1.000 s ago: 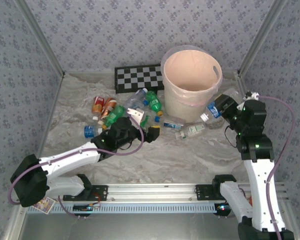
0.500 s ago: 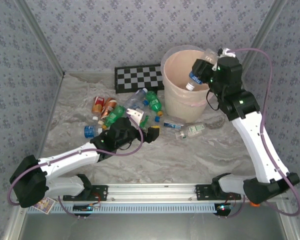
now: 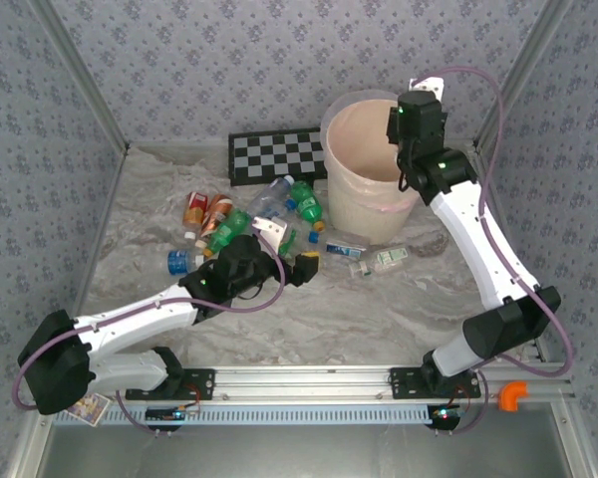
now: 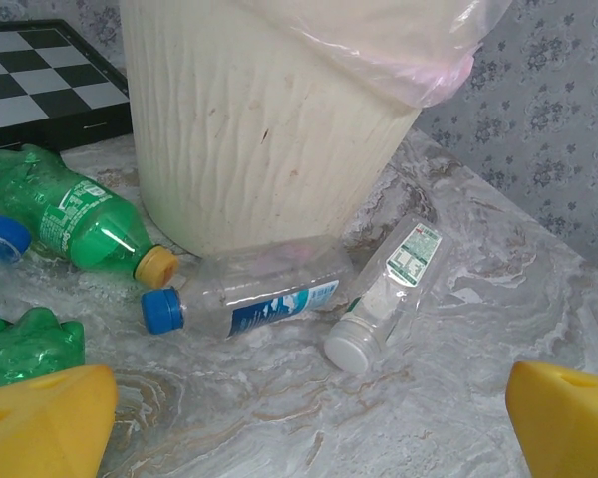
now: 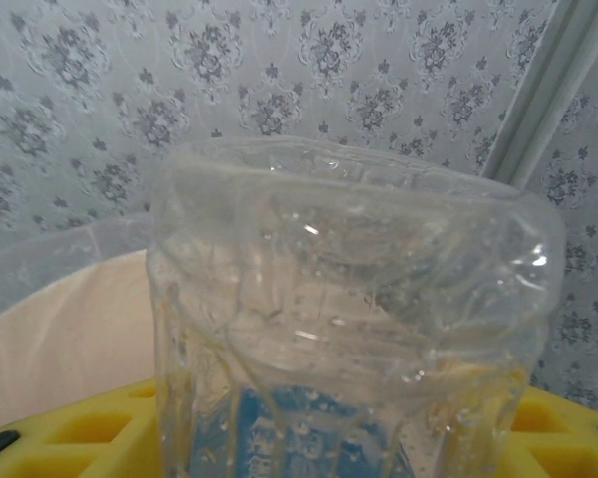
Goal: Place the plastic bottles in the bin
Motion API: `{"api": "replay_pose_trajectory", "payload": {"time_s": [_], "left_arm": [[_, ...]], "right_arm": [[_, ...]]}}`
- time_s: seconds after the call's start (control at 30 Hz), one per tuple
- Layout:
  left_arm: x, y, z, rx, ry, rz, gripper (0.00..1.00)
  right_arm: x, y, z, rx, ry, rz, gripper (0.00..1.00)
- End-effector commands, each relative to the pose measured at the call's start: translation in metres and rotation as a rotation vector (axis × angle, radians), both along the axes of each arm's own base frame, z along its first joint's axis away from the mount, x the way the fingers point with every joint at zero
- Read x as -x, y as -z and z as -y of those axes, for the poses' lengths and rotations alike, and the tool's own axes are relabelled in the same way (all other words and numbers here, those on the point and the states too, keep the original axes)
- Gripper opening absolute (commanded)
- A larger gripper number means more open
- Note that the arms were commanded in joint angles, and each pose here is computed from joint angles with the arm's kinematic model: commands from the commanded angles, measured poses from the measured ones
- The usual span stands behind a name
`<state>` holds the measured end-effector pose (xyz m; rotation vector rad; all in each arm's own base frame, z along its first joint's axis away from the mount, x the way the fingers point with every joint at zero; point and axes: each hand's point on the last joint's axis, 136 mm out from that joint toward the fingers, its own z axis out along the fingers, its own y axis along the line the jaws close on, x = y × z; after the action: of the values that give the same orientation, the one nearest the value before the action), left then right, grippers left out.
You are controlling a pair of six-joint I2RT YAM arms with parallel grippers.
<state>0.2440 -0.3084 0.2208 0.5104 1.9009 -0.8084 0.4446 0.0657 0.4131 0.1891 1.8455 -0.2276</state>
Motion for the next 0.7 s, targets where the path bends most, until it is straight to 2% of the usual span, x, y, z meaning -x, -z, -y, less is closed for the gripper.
{"api": "replay_pose_trajectory", "payload": {"time_s": [0.0,0.1,0.17,0.2,0.23,0.47,0.67], "left_arm": [[0.003,-0.018,0.002,0.036,0.021,0.044,1.00],[0.004,-0.018,0.002,0.034,0.024,0.046,1.00],[0.004,-0.018,0.002,0.032,0.021,0.047,1.00],[0.004,-0.017,0.002,0.030,0.022,0.047,1.00],[0.004,-0.017,0.002,0.029,0.023,0.047,1.00],[0.004,-0.017,0.003,0.030,0.024,0.047,1.00],[0.003,-0.015,0.004,0.025,0.022,0.045,1.00]], "right_arm": [[0.002,-0.022,0.007,0.033,0.035,0.052,0.57],[0.001,-0.018,0.003,0.030,0.024,0.044,0.60],[0.001,-0.016,-0.002,0.034,0.006,0.035,0.70],[0.002,-0.016,-0.004,0.035,0.001,0.031,0.82],[0.003,-0.017,-0.007,0.038,-0.005,0.030,1.00],[0.020,-0.017,-0.017,0.061,-0.012,0.026,0.99],[0.048,-0.006,-0.011,-0.019,-0.017,0.036,0.99]]}}
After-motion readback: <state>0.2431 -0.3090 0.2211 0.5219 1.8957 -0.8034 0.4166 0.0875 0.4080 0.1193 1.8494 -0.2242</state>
